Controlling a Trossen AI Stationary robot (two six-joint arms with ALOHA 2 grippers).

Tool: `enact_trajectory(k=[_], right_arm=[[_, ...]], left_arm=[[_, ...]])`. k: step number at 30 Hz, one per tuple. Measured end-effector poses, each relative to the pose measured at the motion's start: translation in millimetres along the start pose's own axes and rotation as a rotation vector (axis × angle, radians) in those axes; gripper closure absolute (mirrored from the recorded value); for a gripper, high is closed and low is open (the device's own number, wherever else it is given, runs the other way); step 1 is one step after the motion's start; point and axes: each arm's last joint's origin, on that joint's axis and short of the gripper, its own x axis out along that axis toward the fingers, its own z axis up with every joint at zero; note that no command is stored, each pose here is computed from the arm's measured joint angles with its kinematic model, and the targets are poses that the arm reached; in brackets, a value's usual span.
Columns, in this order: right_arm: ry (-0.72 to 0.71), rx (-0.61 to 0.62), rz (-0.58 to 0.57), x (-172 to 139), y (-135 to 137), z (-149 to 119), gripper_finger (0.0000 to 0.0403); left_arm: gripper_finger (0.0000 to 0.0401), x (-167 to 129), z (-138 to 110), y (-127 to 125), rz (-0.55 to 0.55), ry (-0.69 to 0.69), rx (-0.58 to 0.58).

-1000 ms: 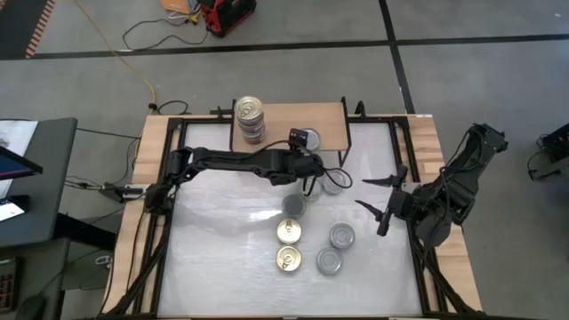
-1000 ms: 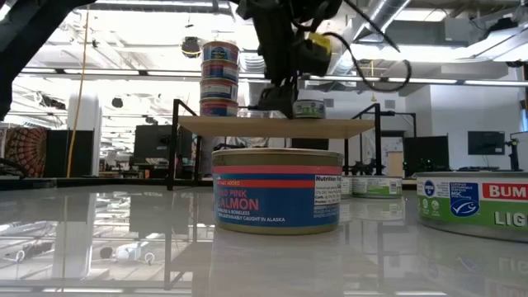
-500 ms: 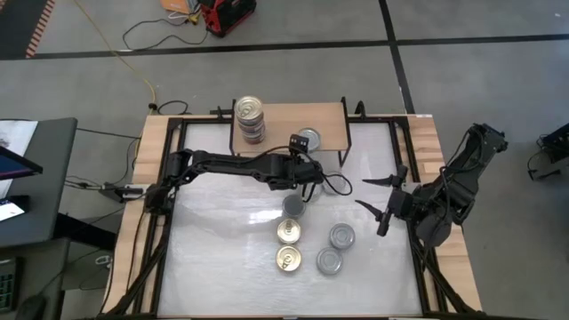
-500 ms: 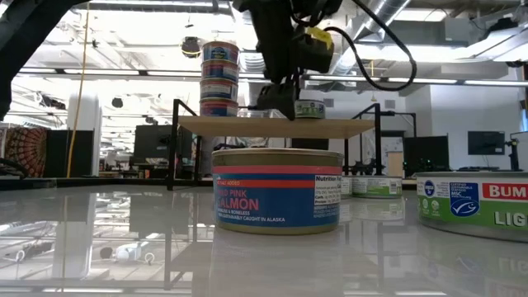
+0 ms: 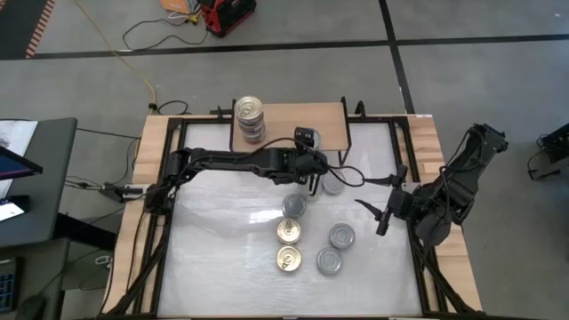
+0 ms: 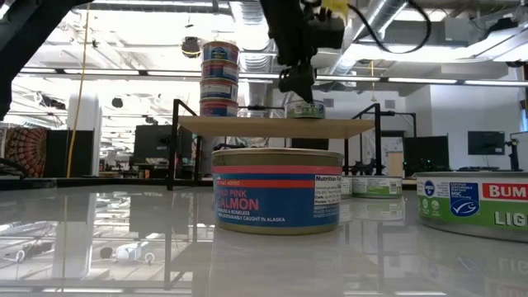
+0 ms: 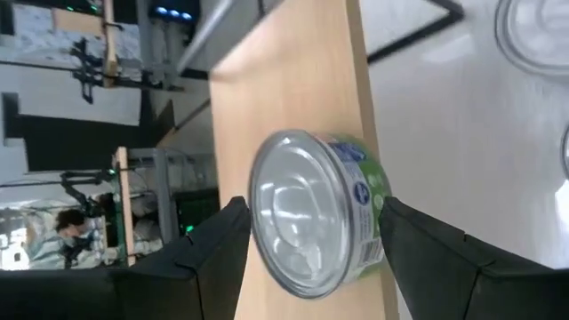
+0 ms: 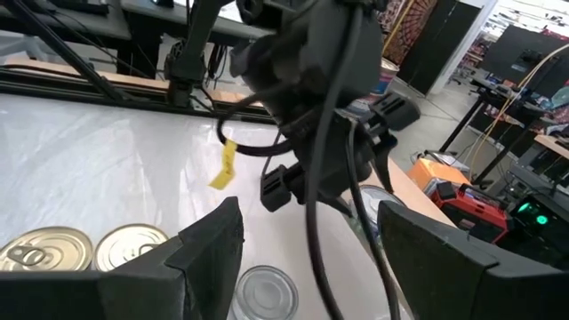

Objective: Stack canned seafood by type on shelf
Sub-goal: Put the green tuna can on the shelf

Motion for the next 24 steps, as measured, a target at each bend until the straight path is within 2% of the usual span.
enact_trajectory(k=[4, 17, 24], right_arm=[[0.000, -0.002, 0.000, -0.1, 0.0, -0.1, 0.0112], [0.000, -0.002, 0.000, -0.1, 0.0, -0.1, 0.0112], [0.001, -0.002, 0.000, -0.1, 0.0, -0.1, 0.0112]], left_arm=[[0.0162, 5.0, -1.3, 4.4, -0.012, -0.015, -0.042], [0.0162, 27.8, -17.9, 22.7, 0.006, 0.050, -0.048], [0.0162, 20.9, -13.1, 15.2, -0.040, 0.015, -0.050]])
